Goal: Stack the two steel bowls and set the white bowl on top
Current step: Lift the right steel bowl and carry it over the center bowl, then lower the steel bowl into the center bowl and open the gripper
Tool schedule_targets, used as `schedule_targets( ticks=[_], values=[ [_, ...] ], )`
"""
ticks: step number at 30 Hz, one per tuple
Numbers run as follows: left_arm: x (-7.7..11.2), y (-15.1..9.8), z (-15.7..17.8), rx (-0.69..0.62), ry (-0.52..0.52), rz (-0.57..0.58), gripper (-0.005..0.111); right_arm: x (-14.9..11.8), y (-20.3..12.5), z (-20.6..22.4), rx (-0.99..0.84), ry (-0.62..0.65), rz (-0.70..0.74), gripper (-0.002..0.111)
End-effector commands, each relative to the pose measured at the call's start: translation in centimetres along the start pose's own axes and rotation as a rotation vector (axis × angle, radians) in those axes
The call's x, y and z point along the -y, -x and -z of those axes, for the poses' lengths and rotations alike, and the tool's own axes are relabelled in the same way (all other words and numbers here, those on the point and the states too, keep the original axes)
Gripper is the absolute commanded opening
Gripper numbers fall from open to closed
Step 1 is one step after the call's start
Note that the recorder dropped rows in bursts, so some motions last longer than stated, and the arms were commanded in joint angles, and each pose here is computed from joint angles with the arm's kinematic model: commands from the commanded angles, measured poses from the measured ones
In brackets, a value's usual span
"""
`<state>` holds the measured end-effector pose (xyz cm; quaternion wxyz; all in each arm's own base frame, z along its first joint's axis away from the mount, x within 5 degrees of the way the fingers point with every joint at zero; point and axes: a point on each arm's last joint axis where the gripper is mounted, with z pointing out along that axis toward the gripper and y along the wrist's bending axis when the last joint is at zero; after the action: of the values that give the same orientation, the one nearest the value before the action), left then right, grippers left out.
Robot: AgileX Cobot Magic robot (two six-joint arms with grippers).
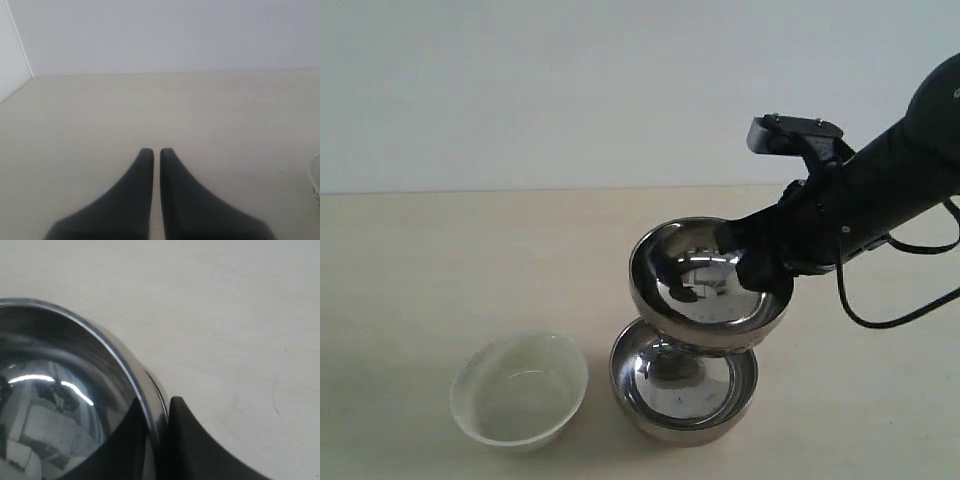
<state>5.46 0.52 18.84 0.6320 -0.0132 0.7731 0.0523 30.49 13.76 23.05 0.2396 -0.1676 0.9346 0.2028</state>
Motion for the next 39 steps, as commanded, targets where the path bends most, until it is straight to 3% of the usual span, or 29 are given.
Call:
schedule_targets(
  ticks=[1,22,30,39],
  values=[
    [0.0,0.0,0.0,0.007,0.000,0.014,0.004,-0.2,-0.8,-0.4,0.026,-0.022,0.009,0.000],
    [0.0,0.0,0.0,0.007,0.000,0.014,0.004,0.4,-2.6,-2.8,-0.049,-0.004,-0.061,0.000],
    [0.0,0.0,0.0,0.005,0.000,0.014,0.004,-2.3,-2.7,-3.6,-0.017,0.016,0.068,0.000],
    [0.0,0.0,0.0,0.007,0.000,0.014,0.004,-2.1,-3.1,-4.9,-0.037,0.003,0.068,0.000]
  ],
)
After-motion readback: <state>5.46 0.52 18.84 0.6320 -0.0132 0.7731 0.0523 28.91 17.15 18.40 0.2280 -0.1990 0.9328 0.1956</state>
